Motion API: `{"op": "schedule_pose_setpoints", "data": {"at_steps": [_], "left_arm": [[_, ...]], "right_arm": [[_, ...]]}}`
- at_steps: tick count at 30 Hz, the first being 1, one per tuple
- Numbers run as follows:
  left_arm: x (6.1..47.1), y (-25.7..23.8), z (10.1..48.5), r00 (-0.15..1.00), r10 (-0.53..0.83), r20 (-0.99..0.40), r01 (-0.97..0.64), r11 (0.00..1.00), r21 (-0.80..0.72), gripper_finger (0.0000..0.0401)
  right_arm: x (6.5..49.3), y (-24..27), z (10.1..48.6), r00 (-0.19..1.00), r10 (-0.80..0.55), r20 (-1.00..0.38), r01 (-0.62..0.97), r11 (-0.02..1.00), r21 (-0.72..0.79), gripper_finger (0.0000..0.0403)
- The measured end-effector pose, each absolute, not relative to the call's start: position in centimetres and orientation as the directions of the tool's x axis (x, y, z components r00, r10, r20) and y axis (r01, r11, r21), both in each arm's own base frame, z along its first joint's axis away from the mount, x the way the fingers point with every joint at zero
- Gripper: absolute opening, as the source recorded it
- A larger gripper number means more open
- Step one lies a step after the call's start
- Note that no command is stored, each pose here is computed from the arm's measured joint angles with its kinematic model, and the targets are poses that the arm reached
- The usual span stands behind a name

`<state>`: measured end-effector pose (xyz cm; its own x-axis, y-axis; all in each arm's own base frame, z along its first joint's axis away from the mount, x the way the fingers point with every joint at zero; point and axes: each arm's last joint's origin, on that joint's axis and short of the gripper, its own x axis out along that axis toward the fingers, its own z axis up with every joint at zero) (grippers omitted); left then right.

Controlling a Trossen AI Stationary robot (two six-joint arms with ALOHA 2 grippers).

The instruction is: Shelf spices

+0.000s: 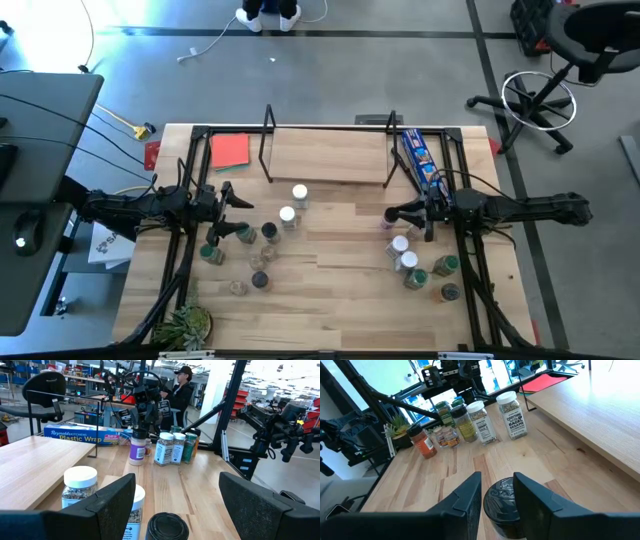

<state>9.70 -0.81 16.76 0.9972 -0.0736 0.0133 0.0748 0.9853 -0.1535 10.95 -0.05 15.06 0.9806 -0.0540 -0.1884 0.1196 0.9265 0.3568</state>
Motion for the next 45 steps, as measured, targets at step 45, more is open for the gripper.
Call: {"op": "schedule_pose_setpoints", "data": {"at_steps": [45], "left_arm": [[23.4, -3.6, 29.2, 0.990, -0.110, 0.083, 0.129, 0.954, -0.271, 0.0283]], "right_arm": [[11.0, -0.1, 15.1, 0.981, -0.054, -0.189, 0.120, 0.926, 0.357, 0.0108]]}}
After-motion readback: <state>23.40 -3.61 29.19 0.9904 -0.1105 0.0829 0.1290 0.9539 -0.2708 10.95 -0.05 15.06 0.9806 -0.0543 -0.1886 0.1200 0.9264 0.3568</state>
